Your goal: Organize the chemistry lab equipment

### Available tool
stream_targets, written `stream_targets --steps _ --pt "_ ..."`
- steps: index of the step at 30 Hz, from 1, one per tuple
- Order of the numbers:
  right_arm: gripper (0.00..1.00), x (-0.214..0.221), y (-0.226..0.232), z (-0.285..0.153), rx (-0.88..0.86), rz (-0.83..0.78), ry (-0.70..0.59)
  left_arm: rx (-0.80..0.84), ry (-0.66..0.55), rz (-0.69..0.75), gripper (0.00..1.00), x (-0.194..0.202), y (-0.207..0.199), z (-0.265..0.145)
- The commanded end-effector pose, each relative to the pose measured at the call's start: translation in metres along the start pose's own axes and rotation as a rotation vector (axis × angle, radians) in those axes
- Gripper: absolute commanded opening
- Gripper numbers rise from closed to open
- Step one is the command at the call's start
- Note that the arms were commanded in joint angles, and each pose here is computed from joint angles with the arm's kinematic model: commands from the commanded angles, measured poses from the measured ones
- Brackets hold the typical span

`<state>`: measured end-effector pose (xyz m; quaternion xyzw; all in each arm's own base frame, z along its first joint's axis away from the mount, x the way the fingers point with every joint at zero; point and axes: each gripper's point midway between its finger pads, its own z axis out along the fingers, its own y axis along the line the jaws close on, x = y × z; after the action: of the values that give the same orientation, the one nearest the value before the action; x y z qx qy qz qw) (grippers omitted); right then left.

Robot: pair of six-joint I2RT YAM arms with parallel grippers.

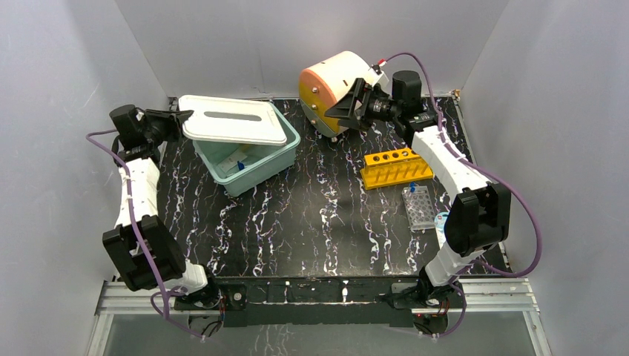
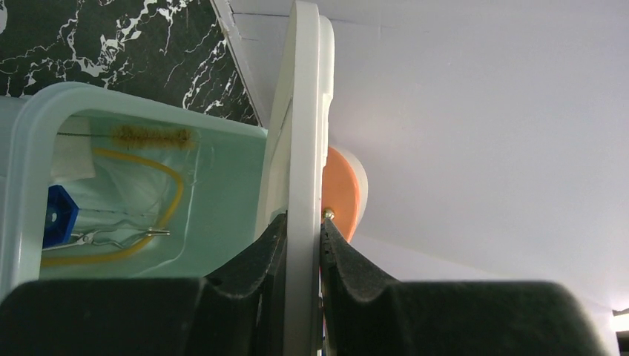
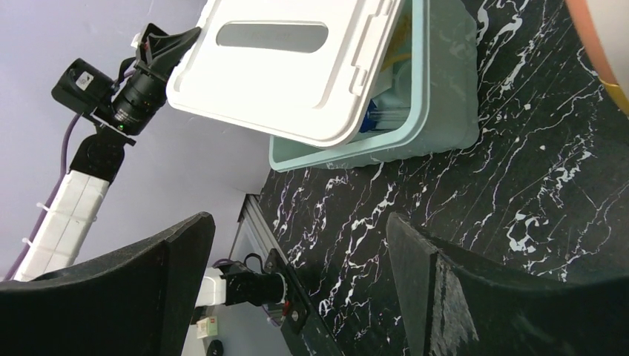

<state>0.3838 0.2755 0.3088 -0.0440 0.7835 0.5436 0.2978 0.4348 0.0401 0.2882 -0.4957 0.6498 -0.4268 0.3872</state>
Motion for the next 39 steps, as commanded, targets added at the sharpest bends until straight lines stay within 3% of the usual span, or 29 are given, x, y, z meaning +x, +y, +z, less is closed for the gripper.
stream_targets --steps 1,6,15,27,35,39 --pt "0.94 -0.015 0.027 -0.005 -0.052 -0.094 -0.077 0.000 -0.035 -0.038 0.00 0.004 0.002 -0.005" --pt "0.93 -0.010 0.030 0.006 -0.059 -0.099 -0.059 -0.032 -0.012 -0.037 0.02 0.024 0.017 -0.007" --pt "0.93 0.000 0.028 0.017 -0.047 -0.111 -0.024 -0.152 -0.041 0.051 0.52 0.028 0.042 -0.024" --pt "0.93 0.015 0.013 0.032 0.064 -0.183 0.014 -0.378 -0.095 0.153 0.71 0.024 0.080 -0.055" --pt "0.93 0.025 0.004 0.046 0.110 -0.229 0.062 -0.420 -0.065 0.163 0.85 0.027 0.098 -0.053" --pt "0.93 0.031 -0.005 0.060 0.205 -0.295 0.093 -0.418 -0.038 0.166 0.87 0.028 0.101 -0.046"
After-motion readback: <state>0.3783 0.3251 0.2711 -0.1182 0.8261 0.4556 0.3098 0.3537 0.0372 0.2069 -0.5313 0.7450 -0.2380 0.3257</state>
